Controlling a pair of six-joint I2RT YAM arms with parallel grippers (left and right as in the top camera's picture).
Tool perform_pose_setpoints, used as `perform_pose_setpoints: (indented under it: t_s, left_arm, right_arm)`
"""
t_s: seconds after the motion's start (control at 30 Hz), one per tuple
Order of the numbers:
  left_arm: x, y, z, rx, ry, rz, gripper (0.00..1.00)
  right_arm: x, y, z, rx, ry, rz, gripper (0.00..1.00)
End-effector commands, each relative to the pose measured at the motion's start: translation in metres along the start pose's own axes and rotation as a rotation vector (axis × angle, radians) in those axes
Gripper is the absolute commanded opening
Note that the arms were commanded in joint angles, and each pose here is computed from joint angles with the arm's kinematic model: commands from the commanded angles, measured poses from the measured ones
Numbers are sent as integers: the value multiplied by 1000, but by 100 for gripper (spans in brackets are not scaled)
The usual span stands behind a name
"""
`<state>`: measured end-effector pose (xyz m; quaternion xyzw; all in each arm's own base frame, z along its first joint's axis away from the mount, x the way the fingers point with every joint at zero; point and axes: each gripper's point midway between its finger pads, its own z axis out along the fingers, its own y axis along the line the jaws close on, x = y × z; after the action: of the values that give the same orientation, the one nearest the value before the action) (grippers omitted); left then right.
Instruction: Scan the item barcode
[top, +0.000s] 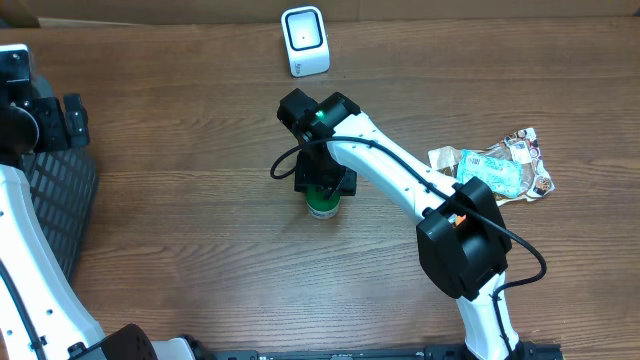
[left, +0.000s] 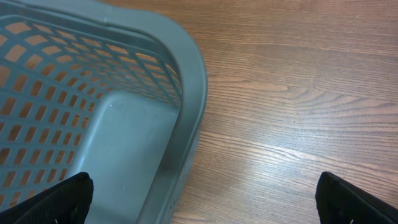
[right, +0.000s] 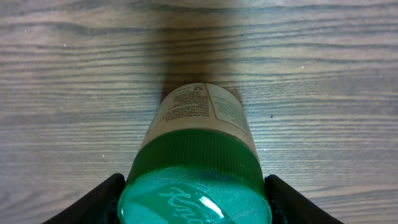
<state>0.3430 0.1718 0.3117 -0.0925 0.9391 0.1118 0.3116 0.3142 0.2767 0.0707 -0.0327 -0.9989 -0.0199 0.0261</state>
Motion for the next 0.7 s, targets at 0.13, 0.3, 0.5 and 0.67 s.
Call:
perform_pose_setpoints:
  t_s: [0.13, 0.3, 0.5, 0.67]
  left_arm:
    - [-2, 0, 1, 1, -3, 24, 100]
    - [-2, 0, 1, 1, -2, 24, 100]
    - [-2, 0, 1, 1, -3, 24, 100]
    - [-2, 0, 1, 1, -2, 24, 100]
  right_arm:
    - [-11, 10, -19, -32, -72, -448, 60]
    - [-21, 21, -26, -39, -136, -838, 67]
    - [-27, 26, -27, -16, -180, -1242, 69]
    - [-23, 26, -27, -4, -175, -1482, 68]
